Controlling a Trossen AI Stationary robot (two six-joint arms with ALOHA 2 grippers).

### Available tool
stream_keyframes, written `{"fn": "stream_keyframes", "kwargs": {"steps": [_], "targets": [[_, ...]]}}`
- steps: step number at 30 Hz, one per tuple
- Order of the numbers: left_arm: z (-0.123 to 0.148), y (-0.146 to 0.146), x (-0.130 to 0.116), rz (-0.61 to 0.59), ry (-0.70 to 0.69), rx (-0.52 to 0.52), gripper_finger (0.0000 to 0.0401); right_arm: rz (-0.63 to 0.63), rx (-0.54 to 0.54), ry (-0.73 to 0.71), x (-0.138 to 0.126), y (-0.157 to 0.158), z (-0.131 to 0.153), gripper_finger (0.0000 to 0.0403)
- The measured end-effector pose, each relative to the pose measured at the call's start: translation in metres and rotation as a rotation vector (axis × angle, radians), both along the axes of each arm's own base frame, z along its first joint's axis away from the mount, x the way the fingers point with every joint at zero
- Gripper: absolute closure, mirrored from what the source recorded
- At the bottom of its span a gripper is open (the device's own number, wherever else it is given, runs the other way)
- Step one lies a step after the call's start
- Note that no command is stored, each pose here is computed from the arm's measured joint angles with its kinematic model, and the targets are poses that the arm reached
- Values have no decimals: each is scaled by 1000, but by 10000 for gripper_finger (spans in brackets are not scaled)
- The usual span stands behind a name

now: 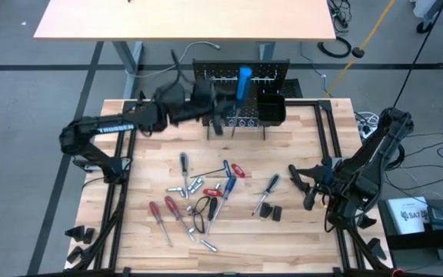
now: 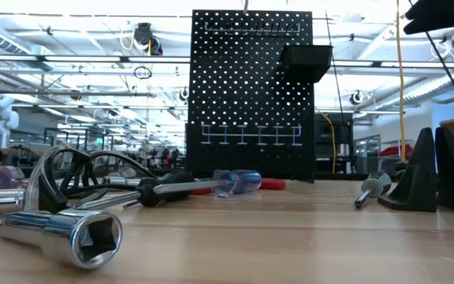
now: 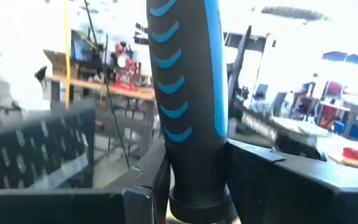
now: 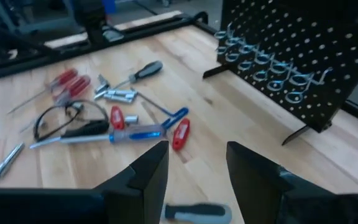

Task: Hang tools onto peg board
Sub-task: Hang the blue flat screwdriver onto the peg board

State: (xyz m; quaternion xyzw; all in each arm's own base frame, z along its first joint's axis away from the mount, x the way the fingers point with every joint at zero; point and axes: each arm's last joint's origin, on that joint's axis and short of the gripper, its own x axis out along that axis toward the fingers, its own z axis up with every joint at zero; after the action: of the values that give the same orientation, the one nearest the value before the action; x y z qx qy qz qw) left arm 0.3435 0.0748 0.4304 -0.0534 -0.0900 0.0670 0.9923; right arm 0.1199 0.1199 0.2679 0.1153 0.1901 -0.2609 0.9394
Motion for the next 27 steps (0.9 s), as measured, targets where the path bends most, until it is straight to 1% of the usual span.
{"fn": "stream_keyframes", "kwargs": {"steps": [3, 6, 9, 12, 15, 19, 24, 27], "targets": [[17, 9, 14, 13, 60, 10, 276, -26, 5, -5, 2, -4, 1, 248], [27, 14, 30, 16, 121, 15, 276, -49, 2, -3, 5, -7, 1, 248], [43, 18, 43, 26, 89, 42, 276, -69, -7, 2, 8, -10, 1, 248], [52, 23, 55, 92, 89, 105, 276, -90, -13, 7, 10, -13, 1, 248], [45, 33, 69, 145, 143, 127, 276, -108, -14, 9, 12, -16, 1, 248], [34, 43, 84, 166, 171, 130, 276, -124, -13, 10, 13, -18, 1, 248], [25, 48, 96, 192, 202, 235, 276, -120, -26, 24, 14, -19, 1, 248], [15, 51, 104, 197, 234, 256, 276, -115, -33, 33, 14, -18, 0, 248]]}}
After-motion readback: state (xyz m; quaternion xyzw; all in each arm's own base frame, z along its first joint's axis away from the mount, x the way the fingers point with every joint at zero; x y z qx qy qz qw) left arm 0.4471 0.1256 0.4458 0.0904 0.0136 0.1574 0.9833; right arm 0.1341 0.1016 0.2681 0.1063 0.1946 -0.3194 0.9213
